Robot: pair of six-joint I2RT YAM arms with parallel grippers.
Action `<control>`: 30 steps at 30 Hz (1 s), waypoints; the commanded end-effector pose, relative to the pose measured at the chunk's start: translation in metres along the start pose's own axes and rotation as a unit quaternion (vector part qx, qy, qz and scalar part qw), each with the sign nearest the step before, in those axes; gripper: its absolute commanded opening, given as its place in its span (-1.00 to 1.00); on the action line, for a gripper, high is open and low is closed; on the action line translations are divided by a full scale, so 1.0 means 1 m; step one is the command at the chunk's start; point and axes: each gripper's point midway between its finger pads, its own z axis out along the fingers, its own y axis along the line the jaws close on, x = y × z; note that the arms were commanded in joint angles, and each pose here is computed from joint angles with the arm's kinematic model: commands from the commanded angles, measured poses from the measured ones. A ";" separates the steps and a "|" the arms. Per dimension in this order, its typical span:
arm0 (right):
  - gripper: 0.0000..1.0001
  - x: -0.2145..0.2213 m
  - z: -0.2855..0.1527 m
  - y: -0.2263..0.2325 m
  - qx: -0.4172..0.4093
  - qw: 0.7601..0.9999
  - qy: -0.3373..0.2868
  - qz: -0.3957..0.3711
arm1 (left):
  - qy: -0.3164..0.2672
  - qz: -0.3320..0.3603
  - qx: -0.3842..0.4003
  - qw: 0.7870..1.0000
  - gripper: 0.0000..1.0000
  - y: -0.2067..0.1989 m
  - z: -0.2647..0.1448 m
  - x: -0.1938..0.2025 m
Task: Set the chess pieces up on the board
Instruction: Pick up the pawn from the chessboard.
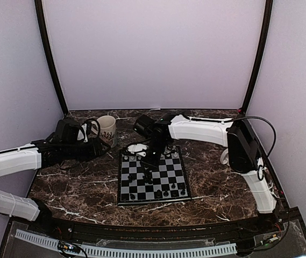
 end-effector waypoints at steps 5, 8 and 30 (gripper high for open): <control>-0.73 -0.012 0.005 -0.014 0.007 1.000 -0.017 0.015 | -0.003 0.001 0.016 1.000 0.12 -0.006 0.003 -0.003; -0.78 -0.011 0.008 -0.015 0.007 1.000 -0.015 0.017 | -0.002 0.001 0.017 1.000 0.12 -0.005 0.004 -0.002; -0.95 -0.028 -0.051 -0.010 0.025 0.997 -0.068 0.008 | 0.002 0.005 0.008 1.000 0.12 -0.003 0.003 -0.002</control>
